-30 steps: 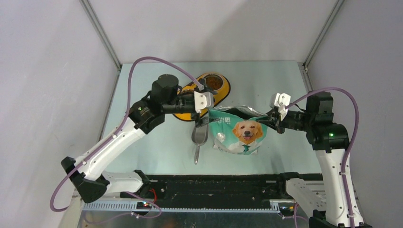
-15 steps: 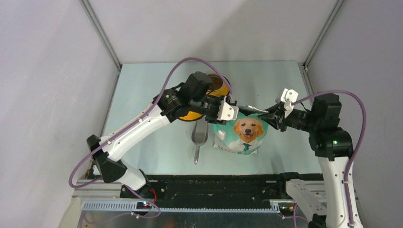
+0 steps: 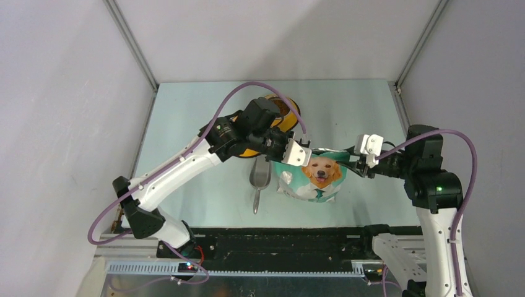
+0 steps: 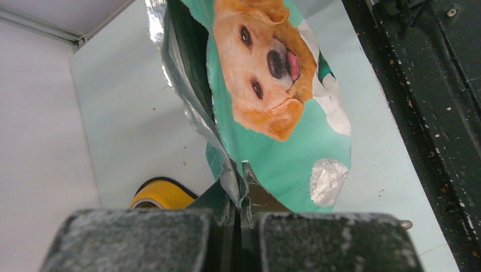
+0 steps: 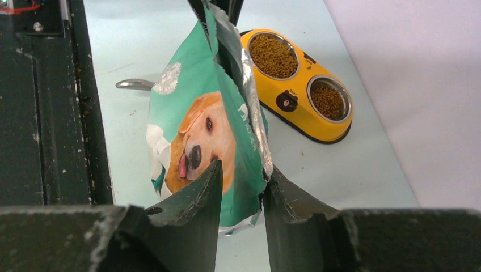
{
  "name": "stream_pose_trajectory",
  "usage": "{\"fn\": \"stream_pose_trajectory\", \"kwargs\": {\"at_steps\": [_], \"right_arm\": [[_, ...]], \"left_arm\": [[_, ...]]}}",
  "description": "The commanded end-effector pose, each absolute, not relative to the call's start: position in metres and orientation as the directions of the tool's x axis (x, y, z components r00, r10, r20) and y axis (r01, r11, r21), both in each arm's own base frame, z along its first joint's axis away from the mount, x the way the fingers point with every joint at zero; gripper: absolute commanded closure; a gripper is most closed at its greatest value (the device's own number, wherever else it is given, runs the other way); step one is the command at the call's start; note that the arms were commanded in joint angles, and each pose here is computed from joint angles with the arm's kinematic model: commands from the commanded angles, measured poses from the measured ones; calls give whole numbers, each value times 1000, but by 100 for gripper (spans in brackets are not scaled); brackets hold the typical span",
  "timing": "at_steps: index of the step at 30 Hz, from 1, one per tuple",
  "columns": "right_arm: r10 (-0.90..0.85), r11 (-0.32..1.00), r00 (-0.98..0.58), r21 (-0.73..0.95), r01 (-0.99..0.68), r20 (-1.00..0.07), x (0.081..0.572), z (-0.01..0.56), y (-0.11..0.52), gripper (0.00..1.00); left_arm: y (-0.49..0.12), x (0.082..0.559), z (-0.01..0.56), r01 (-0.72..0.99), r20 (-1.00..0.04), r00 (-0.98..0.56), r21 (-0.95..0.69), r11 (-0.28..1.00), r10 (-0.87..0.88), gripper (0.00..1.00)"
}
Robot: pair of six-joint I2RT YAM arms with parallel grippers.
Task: Serve the pet food
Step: Adjust the pet food bag at the center of the board, then close the pet food bag at the center of the board.
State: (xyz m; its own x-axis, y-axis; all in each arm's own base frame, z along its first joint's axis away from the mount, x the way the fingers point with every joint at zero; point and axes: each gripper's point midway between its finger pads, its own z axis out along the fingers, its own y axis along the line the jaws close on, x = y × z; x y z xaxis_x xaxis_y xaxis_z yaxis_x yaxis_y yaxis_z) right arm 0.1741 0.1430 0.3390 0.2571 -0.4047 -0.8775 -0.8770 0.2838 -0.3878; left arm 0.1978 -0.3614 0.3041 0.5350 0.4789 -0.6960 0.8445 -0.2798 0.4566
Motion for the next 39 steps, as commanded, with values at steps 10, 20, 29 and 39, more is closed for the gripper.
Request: {"fn": "stream_pose_trajectory", "kwargs": {"at_steps": [10,20,29,39], "right_arm": [[-333,121,402,-462,-879,-853,148,350,161,76],[-357,147,324,-396,-907,-876,155,350,166,80],[-370,82,339,-394,-915,-865,154,342,178,59],[-338,172,354,-427,-888,-872,154,366,178,100]], "left_arm": [[-356,190,346,807,-698,589,525,-270,406,100],[-353,187,347,804,-698,594,527,-275,400,100],[-355,185,343,815,-710,580,507,-281,400,100],[-351,186,340,836,-724,548,491,-244,419,98]]}}
